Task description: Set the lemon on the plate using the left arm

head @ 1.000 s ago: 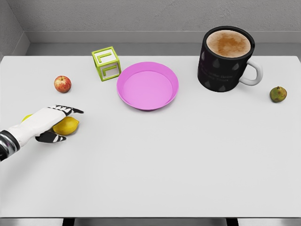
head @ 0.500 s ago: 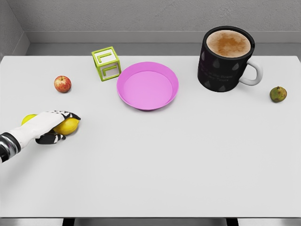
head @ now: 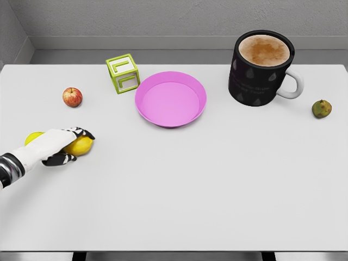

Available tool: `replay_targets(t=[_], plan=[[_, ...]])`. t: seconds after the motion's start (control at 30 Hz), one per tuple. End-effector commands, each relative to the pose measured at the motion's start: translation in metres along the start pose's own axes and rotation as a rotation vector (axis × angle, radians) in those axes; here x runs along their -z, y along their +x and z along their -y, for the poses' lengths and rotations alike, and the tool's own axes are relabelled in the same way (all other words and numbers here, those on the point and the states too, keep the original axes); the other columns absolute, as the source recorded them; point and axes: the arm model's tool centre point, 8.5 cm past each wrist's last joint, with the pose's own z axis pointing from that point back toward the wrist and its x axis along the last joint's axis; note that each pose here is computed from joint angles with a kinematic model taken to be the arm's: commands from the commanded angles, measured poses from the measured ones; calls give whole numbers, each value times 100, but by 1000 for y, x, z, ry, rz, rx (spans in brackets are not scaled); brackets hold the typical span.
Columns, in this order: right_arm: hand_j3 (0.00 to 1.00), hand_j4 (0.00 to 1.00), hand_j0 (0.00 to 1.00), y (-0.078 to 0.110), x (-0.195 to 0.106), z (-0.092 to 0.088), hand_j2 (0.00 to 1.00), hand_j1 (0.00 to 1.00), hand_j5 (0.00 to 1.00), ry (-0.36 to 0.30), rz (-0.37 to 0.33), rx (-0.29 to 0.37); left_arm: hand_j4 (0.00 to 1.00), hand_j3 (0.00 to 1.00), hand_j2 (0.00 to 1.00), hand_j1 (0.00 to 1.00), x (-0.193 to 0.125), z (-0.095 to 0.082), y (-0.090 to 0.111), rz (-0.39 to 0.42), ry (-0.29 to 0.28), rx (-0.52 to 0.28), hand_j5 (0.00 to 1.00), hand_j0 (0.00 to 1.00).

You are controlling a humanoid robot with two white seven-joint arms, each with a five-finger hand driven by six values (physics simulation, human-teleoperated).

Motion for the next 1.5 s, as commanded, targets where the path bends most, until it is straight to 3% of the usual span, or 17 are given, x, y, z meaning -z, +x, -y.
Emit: replay_targets(t=[0.0, 0.77, 1.47], plan=[[100, 100, 100, 0, 0, 0, 100, 100, 100, 0, 0, 0, 54, 54, 54, 54, 0, -1, 3, 20, 2, -3, 54, 54], [100, 100, 100, 0, 0, 0, 100, 100, 100, 0, 0, 0, 53, 53, 53, 53, 5, -36, 18, 139, 79, -20, 53, 53], [100, 100, 100, 0, 0, 0, 100, 100, 100, 0, 0, 0, 53, 53, 53, 53, 12, -42, 30, 203, 113, -38, 53, 53]])
